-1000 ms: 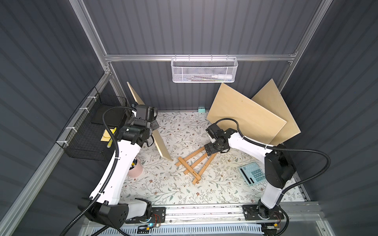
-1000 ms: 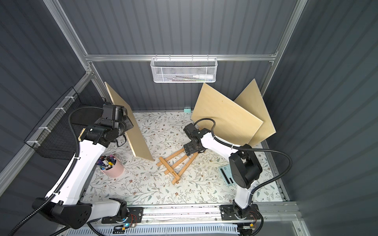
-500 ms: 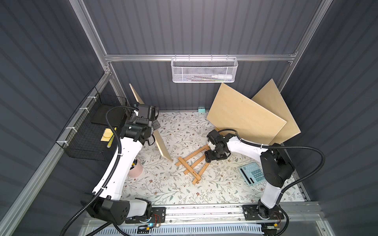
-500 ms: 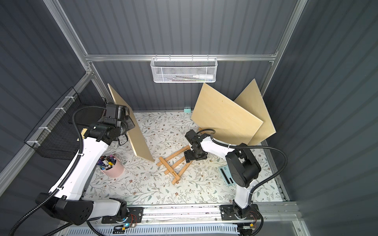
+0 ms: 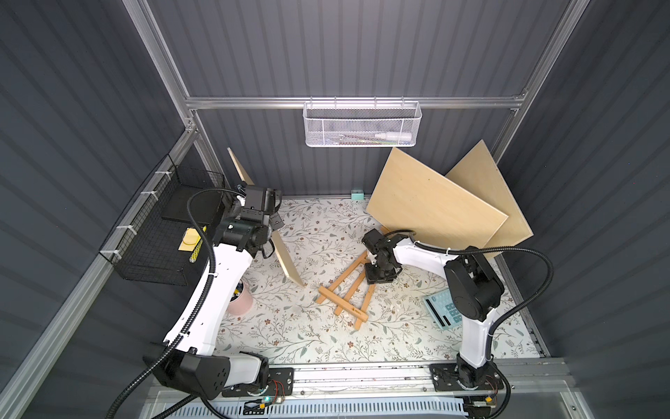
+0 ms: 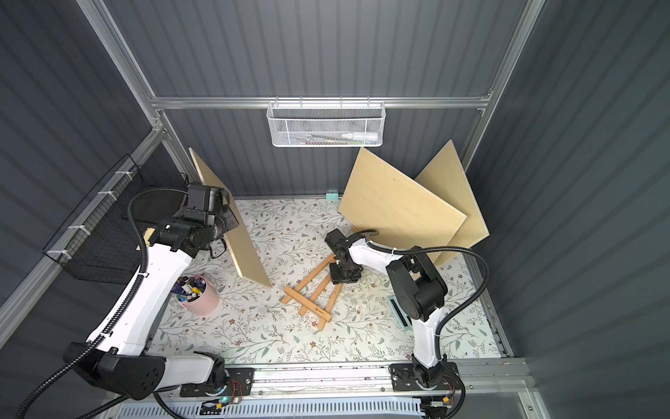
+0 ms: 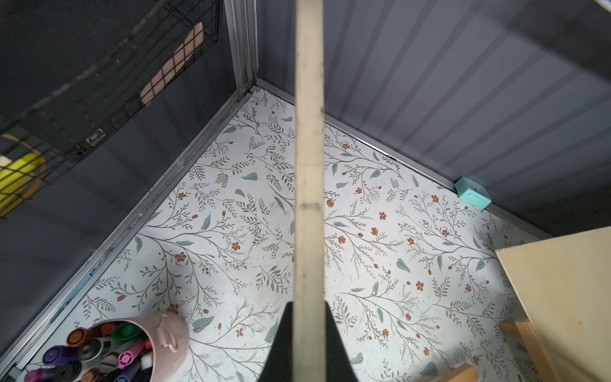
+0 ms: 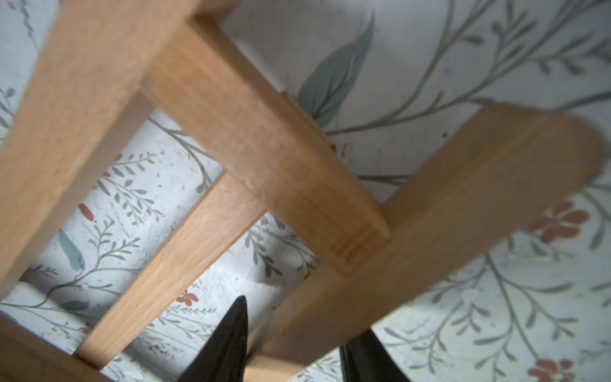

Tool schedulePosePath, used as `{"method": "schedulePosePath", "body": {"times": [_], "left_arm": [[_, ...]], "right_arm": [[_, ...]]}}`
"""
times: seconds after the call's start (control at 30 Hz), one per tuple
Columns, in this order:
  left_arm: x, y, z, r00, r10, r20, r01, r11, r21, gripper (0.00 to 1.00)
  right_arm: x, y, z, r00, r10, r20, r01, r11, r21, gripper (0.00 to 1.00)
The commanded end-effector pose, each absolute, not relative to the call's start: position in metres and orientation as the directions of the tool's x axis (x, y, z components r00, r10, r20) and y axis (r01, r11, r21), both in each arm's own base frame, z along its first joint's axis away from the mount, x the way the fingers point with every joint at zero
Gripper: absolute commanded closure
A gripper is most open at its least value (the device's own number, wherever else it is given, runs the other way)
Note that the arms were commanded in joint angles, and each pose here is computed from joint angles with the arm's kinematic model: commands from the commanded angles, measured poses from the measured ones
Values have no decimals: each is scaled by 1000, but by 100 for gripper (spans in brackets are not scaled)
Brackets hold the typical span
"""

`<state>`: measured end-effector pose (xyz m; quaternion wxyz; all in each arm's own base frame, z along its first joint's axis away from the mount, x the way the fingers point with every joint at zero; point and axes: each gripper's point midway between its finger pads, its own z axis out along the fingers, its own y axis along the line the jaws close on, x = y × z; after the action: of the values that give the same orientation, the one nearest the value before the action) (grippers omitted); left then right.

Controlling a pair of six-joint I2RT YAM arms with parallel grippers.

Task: Assemble the easel
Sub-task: Pick up the easel at the center of the board.

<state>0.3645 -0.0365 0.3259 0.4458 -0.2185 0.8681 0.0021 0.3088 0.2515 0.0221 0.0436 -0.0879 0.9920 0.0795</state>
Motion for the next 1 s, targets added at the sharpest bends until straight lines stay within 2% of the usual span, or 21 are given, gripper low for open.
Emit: {"method": "schedulePosePath", "body": {"times": [0.0, 0.2, 0.27, 0.37, 0.43, 0.6, 0.8, 0.9, 0.97], "left_arm": [[367, -27, 403, -255, -423, -869, -354, 877, -324, 100], [363, -23, 408, -243, -418, -876, -359, 877, -319, 100], [360, -22, 412, -235, -415, -879, -359, 877, -319, 100], [357, -19, 418, -222, -411, -884, -363, 877, -316, 100], [356, -18, 419, -221, -405, -887, -362, 879, -311, 100], [358, -21, 416, -234, -407, -883, -357, 881, -311, 100], [359, -24, 416, -235, -424, -874, -343, 878, -334, 100], [360, -27, 414, -245, -427, -870, -332, 880, -339, 100], [360, -29, 413, -251, -428, -868, -326, 882, -341, 100]], "right_arm": [[316, 248, 15, -985, -150, -89, -159, 981, 107, 59], [324, 255, 6, -986, -143, -86, -152, 982, 111, 60], [325, 257, 5, -986, -141, -86, -151, 981, 121, 67], [331, 264, 15, -984, -132, -121, -151, 975, 162, 83], [341, 272, 33, -975, -126, -182, -163, 965, 204, 89], [366, 279, 101, -943, -86, -321, -166, 959, 230, 94], [378, 257, 152, -970, -3, -245, -58, 974, 220, 97], [384, 249, 167, -966, 54, -253, -18, 962, 272, 100], [393, 247, 184, -946, 90, -311, -8, 954, 301, 100]]}}
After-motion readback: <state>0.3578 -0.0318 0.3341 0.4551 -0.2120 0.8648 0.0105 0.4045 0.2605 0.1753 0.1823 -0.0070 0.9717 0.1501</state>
